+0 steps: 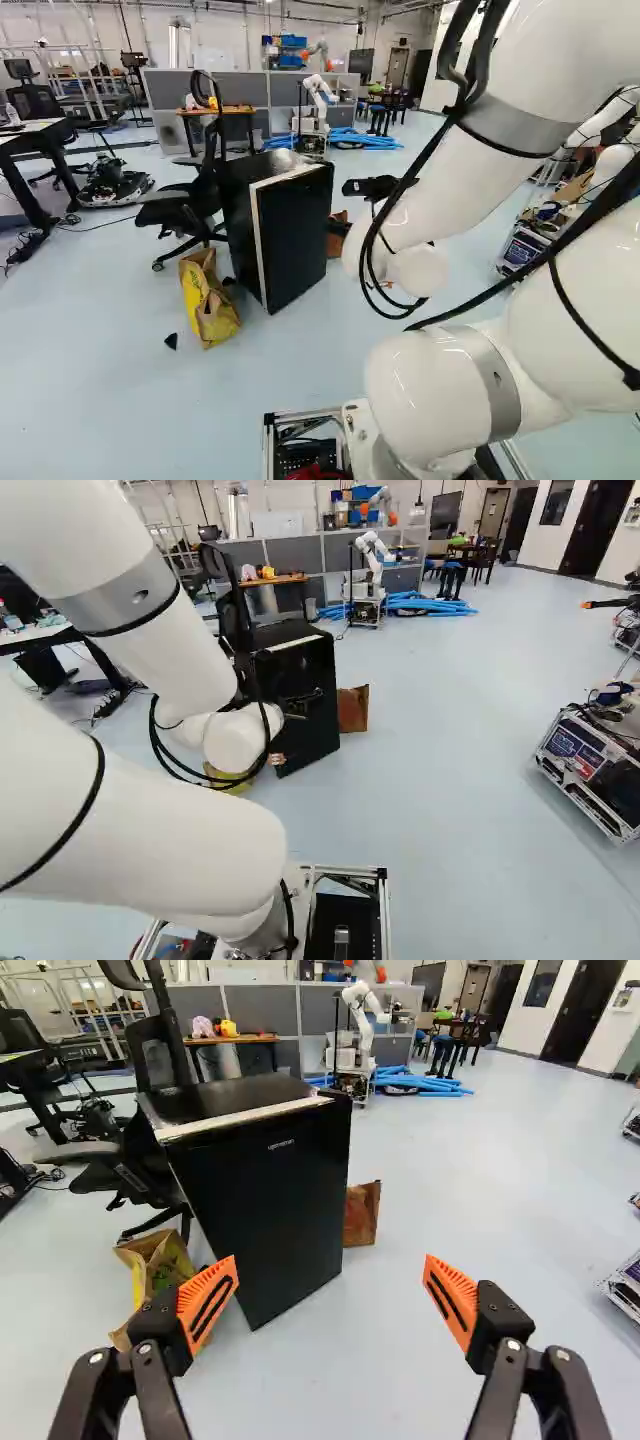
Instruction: Grab a drink from the fridge
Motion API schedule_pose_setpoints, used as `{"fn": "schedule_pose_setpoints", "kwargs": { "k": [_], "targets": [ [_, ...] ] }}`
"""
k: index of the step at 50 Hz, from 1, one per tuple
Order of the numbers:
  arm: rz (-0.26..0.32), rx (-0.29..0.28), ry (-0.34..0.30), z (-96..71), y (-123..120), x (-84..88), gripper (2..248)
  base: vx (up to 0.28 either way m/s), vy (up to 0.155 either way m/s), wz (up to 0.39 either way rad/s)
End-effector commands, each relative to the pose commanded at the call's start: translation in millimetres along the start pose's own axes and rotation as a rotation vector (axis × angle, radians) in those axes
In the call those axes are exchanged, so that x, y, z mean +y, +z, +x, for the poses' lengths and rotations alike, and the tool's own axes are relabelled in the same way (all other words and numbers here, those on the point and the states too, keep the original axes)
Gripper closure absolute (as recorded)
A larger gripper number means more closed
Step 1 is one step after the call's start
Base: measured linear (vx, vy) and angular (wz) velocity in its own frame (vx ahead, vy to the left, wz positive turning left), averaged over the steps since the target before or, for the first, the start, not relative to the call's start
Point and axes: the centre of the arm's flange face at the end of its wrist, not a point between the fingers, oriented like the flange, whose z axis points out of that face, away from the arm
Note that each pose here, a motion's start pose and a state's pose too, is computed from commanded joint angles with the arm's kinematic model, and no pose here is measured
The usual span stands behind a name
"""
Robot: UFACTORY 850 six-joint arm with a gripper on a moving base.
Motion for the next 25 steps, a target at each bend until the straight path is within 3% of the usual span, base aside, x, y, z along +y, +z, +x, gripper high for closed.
{"fn": "schedule_pose_setpoints", "kwargs": {
  "k": [25],
  "targets": [
    [0.0,0.0,0.0,0.0,0.0,0.0,3,0.008,0.003,0.013]
  ]
}}
